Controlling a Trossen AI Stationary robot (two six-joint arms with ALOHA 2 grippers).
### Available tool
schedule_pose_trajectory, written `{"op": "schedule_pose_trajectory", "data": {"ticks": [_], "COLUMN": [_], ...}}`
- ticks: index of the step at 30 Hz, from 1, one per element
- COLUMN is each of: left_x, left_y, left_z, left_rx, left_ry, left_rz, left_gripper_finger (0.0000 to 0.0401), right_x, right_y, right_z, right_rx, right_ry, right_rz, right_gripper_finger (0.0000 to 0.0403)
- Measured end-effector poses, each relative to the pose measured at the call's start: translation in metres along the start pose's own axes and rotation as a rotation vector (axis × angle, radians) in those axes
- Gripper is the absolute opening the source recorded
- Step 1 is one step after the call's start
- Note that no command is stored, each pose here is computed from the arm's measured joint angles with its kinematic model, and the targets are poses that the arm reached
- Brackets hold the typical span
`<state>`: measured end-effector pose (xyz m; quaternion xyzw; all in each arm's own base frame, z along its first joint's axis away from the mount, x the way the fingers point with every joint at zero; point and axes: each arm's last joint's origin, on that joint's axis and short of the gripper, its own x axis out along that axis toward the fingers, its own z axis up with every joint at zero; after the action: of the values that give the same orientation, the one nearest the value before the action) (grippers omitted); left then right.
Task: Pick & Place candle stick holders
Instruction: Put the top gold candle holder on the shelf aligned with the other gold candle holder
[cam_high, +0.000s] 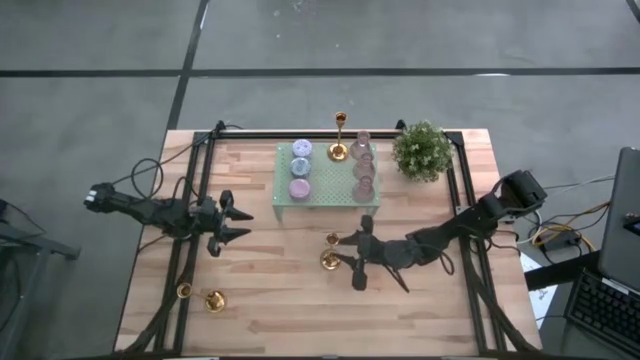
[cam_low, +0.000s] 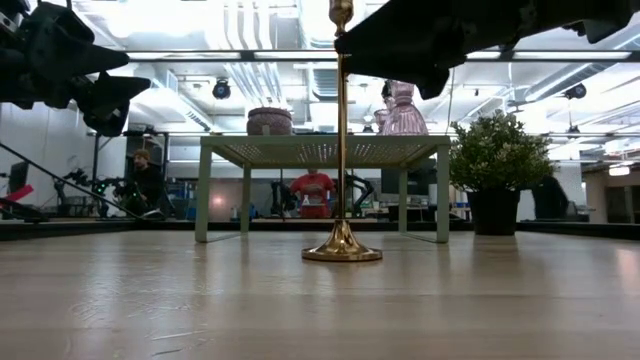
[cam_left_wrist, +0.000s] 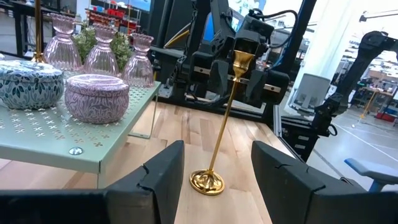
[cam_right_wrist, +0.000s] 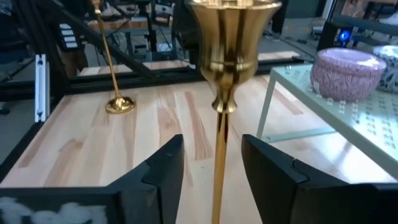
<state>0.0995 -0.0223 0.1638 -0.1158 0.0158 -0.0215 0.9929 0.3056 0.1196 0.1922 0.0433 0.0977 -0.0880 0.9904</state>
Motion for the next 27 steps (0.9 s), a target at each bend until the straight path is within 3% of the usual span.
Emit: {"op": "schedule_pose_trajectory", "data": {"ticks": [6,15,27], "left_x": [0.0000,0.0000,0.0000], "left_y": [0.0000,0.0000,0.0000], "left_z": [0.0000,0.0000,0.0000], "left_rx": [0.000,0.000,0.000], "left_ry": [0.000,0.000,0.000], "left_rz": [0.000,0.000,0.000], "left_gripper_finger": [0.0193,0.0193,0.0193], "right_x": [0.0019,0.0039,0.0042], "right_y": [-0.0014,-0.0049,-0.0054], "right_z": [0.0006,0.0036,0.0037], "right_rx": [-0.020,-0.015,-0.019], "right_ry": [-0.019,-0.041,-0.041], "right_rz": [-0.023,-0.036,-0.038], "right_gripper_finger": [0.0158,0.0125,0.0028]}}
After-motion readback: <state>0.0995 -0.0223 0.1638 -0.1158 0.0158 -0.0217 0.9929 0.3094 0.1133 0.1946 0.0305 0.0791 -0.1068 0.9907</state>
